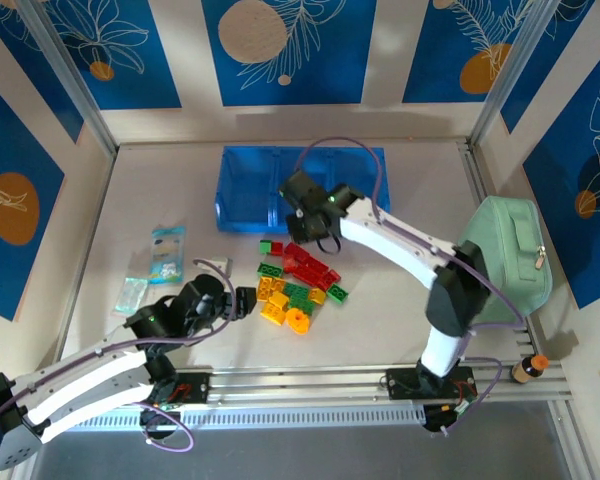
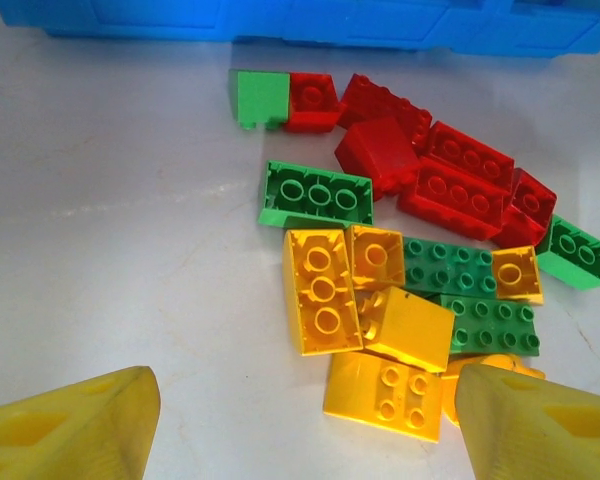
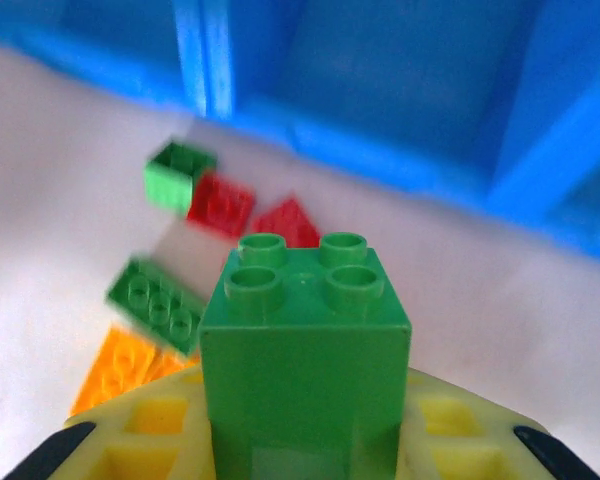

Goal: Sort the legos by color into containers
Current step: Place the lego in the container, then pick up the lego from the middle-left of the table.

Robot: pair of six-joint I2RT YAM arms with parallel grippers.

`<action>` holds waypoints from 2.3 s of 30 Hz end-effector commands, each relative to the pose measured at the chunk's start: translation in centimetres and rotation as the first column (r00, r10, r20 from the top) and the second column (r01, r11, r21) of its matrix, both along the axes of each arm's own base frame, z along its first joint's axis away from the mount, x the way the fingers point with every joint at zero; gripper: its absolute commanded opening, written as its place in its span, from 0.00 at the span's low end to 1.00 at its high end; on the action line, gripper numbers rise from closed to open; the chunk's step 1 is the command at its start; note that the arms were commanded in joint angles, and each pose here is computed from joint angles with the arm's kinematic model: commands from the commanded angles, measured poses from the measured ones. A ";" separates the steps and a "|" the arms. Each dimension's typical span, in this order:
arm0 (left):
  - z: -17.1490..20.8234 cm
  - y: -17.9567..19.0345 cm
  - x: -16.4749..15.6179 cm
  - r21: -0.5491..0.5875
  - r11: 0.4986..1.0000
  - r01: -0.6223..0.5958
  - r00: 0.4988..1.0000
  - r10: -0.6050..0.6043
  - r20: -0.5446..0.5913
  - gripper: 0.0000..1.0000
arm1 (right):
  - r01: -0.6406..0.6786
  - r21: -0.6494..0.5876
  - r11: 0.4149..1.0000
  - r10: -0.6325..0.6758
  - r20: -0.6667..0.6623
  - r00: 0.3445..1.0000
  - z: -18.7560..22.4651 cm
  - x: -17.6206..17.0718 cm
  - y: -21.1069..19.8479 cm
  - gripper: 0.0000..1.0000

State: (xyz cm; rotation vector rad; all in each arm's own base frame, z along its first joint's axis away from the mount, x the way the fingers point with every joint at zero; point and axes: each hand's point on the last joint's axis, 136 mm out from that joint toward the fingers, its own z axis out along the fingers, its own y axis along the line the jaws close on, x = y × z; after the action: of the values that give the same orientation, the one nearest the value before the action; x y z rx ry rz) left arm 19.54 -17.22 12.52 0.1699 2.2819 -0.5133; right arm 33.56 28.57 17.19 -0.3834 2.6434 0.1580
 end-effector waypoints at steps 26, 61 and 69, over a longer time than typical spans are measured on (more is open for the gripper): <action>-1.4 -5.7 -3.4 0.044 0.978 0.202 0.977 -0.198 -0.084 0.77 | 0.037 -0.058 0.998 -0.041 -0.071 0.997 -3.7 11.0 -0.2 0.68; -7.7 -13.2 -4.5 0.189 0.981 -0.050 0.918 0.120 -0.378 0.72 | 0.241 0.219 0.946 -0.267 0.101 0.958 4.2 -0.8 -11.3 0.76; -8.2 -14.0 -3.5 0.202 0.979 -0.008 0.914 0.089 -0.395 0.66 | 0.259 0.230 0.938 -0.287 0.100 0.953 3.9 -1.2 -12.2 0.76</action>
State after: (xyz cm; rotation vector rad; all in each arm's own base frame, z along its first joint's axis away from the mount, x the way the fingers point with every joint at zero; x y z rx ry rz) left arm 15.74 -30.72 4.49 0.1019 2.7175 -0.3156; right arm 32.55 16.54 20.42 0.0200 2.5074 0.2767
